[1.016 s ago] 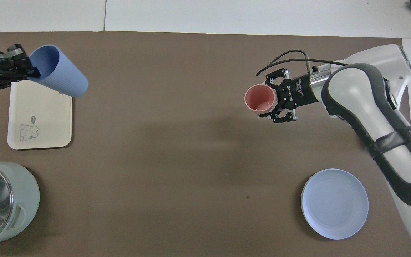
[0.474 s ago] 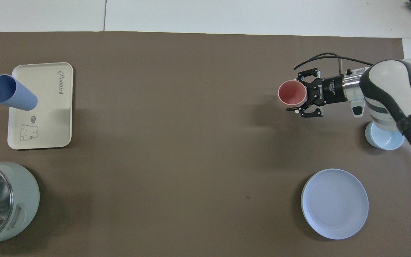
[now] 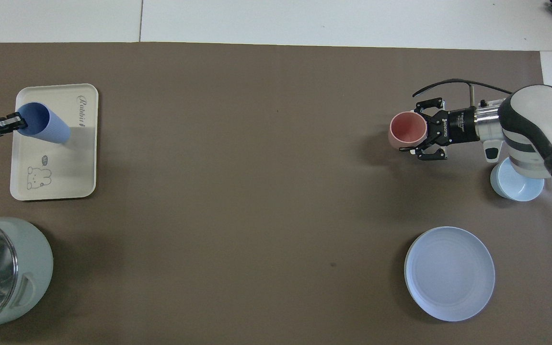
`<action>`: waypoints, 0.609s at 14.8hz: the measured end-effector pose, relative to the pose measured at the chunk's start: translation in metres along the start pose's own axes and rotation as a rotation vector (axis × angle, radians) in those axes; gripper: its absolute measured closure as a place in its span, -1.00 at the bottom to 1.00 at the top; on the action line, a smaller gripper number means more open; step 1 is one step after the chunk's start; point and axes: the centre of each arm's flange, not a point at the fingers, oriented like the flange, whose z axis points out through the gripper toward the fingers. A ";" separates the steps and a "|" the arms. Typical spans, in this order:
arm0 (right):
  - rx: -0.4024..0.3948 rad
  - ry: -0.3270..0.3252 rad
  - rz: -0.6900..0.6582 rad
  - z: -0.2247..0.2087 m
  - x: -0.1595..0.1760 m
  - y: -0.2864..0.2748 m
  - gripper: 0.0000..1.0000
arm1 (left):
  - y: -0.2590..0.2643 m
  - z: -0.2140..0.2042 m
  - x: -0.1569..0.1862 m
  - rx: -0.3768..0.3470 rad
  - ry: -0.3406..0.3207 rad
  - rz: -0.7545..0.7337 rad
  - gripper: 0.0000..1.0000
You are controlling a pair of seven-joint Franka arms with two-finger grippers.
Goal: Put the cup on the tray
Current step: 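Lower the blue cup onto the tray while the right gripper carries back, then set the pink cup down on the table and open the right gripper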
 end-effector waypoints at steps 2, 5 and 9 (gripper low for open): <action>0.010 0.008 0.011 -0.002 0.007 0.001 -0.58 | 0.003 0.001 0.000 -0.002 -0.001 0.003 0.31; 0.011 0.010 0.039 -0.004 0.022 0.008 -0.58 | 0.006 -0.009 0.003 -0.008 -0.010 0.008 -0.36; 0.013 0.007 0.041 -0.009 0.041 0.018 -0.58 | 0.025 -0.095 0.028 -0.033 -0.115 0.046 -1.00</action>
